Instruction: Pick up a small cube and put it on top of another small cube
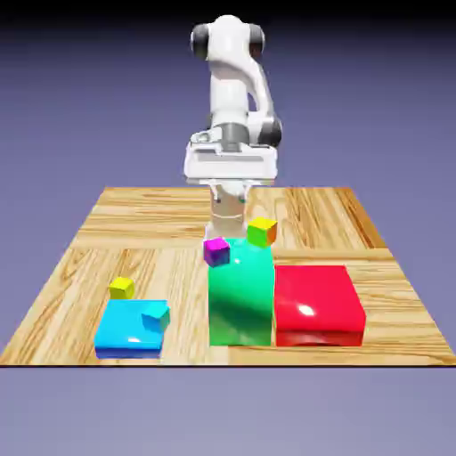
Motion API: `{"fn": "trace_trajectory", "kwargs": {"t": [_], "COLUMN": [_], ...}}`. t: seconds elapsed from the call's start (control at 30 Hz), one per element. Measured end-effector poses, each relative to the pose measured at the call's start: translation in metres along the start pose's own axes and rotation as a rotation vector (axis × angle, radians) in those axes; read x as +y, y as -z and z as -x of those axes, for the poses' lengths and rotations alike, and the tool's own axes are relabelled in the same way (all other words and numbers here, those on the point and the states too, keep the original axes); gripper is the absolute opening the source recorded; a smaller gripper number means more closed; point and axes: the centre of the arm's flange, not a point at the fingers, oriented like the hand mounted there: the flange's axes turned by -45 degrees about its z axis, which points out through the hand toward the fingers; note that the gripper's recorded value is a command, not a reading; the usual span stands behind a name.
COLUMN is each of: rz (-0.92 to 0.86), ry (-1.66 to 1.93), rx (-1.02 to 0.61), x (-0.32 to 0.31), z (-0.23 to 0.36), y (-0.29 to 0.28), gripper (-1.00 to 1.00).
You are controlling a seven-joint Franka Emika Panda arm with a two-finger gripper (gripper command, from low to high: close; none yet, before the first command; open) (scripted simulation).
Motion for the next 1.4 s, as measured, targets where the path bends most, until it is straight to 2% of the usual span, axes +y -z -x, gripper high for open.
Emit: {"fn": "trace_trajectory", "kwargs": {"t": [0.33, 0.63, 0.7, 0.9, 0.93, 1.0, 1.2, 1.4], "rz": [0.077, 0.08, 0.08, 0.08, 0.08, 0.079, 0.079, -0.103], "ry": [-0.155, -0.324, -0.325, -0.324, -0.325, -0.325, -0.325, 0.024], "rx": [-0.442, -0.815, -0.816, -0.816, -0.816, -0.817, -0.817, -0.875], "x": [0.159, 0.281, 0.281, 0.278, 0.278, 0.278, 0.281, 0.187], "z": [0.101, 0.254, 0.255, 0.304, 0.305, 0.305, 0.256, 0.152], "y": [-0.098, -0.116, -0.116, -0.164, -0.165, -0.165, -0.117, -0.135], "gripper": [0.0, 0.0, 0.0, 0.0, -1.0, -1.0, -1.0, -1.0]}}
